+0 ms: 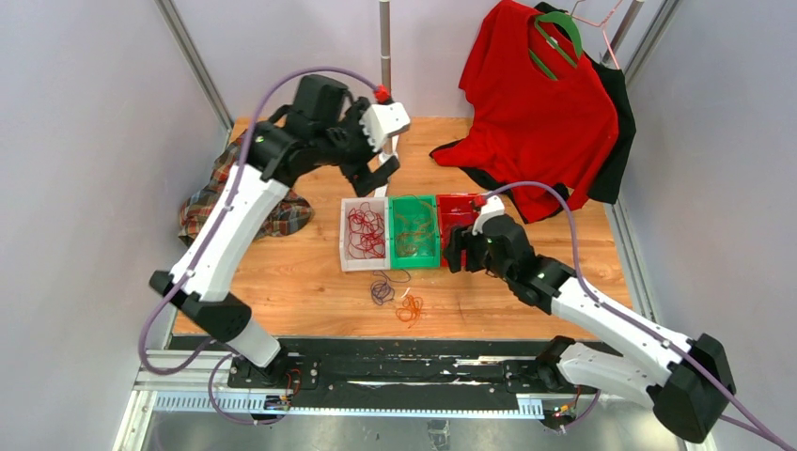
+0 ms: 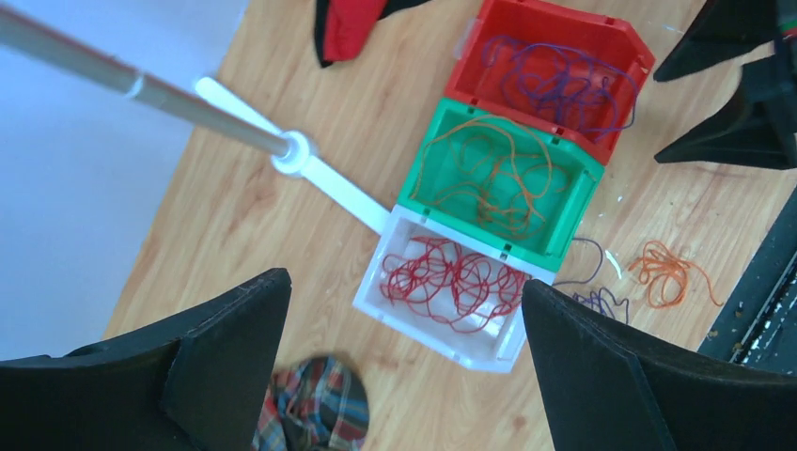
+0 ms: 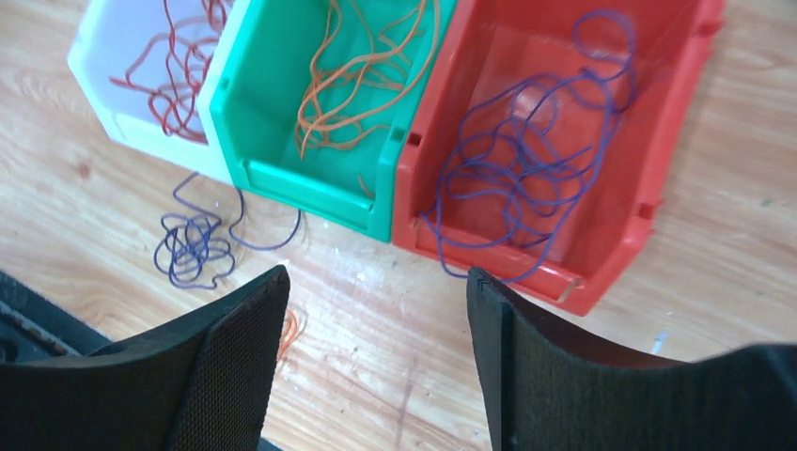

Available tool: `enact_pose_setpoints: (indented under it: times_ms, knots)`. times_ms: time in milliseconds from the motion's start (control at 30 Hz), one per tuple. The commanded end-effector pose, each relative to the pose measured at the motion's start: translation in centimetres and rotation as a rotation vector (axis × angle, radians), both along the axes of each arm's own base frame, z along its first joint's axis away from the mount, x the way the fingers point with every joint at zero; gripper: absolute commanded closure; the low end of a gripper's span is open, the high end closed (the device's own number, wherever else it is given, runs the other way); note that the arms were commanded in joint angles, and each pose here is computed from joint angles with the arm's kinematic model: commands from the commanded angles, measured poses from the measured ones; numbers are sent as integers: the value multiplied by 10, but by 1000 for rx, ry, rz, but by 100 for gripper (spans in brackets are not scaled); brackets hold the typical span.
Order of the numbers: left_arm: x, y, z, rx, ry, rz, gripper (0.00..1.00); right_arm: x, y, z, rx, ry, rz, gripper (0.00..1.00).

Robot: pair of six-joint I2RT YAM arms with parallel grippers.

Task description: Untangle the cables

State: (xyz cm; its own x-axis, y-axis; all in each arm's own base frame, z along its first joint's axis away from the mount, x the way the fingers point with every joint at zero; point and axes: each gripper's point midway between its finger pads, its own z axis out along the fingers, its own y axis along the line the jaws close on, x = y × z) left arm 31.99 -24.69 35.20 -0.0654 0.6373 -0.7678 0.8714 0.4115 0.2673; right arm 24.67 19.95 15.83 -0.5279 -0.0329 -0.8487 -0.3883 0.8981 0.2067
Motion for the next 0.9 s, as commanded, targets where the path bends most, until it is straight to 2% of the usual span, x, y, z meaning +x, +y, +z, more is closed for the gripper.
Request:
enact_pose_setpoints:
  times_ms: [0,200,433,733,767,867]
  knots:
    - [-25,39,7,37,29,97,2,-14,27,-8,17,98,129,30]
    - [-38,63,-22,71,109,174,2,-38,67,-29,43,187,263,30]
    - [-39,73,-33,89,132,206,2,-73,102,-77,-38,305,368,32]
    - [-44,72,-32,79,137,194,2,-78,107,-115,-142,387,330,47]
    - [-44,72,-33,79,138,190,2,-77,108,-117,-146,386,329,50]
    - [-46,72,-34,81,138,185,2,-74,110,-121,-163,388,320,66]
